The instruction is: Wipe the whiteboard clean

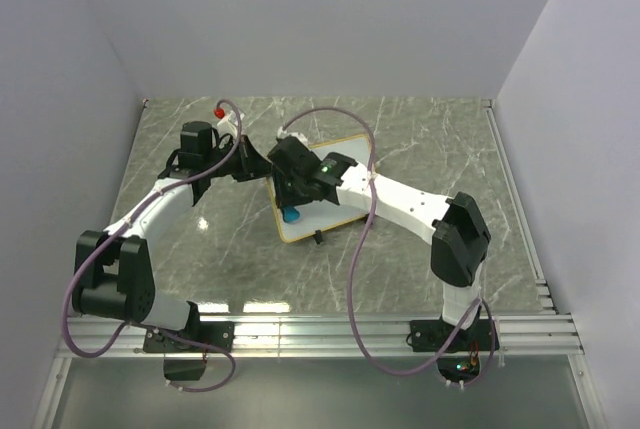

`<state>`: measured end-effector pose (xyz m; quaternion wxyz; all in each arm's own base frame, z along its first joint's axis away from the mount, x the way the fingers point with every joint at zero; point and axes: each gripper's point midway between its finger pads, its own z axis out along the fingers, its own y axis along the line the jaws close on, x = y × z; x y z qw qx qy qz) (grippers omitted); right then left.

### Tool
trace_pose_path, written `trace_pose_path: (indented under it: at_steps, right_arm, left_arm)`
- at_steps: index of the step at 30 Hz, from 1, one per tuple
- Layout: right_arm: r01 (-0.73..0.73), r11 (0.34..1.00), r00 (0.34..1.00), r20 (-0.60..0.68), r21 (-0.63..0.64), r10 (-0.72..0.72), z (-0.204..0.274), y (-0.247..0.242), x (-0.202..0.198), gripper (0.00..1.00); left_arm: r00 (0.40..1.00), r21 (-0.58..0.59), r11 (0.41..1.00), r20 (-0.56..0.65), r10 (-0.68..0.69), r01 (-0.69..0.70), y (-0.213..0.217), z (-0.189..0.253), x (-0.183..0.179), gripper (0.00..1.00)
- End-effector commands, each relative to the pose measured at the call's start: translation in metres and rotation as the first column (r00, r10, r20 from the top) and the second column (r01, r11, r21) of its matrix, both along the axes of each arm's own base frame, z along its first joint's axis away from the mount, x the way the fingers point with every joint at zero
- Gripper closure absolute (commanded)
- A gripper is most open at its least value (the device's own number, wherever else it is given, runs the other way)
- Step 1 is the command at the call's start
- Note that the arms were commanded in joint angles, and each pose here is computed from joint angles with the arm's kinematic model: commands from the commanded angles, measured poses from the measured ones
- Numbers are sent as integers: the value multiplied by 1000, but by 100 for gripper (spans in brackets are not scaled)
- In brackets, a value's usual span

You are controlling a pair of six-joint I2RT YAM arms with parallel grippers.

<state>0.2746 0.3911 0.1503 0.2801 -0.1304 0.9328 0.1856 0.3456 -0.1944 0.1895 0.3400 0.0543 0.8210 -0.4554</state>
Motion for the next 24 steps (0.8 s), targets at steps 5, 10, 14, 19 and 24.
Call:
trace_pose_path:
  at_steps: [5, 10, 14, 19, 24]
  right_arm:
    - [223, 975, 962, 162, -9, -219, 35, -30, 90, 100]
    - [297, 954, 946, 148, -29, -290, 27, -54, 109, 100]
    - [260, 965, 960, 112, -40, -255, 10, -54, 89, 100]
    - [171, 985, 982, 79, 15, -172, -2, -36, 45, 100]
    - [72, 993, 994, 77, 97, -80, 10, -11, 15, 100]
  left_arm:
    - [999, 31, 1000, 32, 1, -2, -1, 12, -12, 100]
    - [999, 32, 999, 35, 0, -1, -1, 14, -14, 100]
    - [999, 34, 999, 33, -2, 1, -2, 14, -14, 100]
    - [1000, 40, 999, 25, -3, 2, -2, 9, -13, 100]
    - [1000, 34, 999, 22, -8, 8, -3, 9, -10, 100]
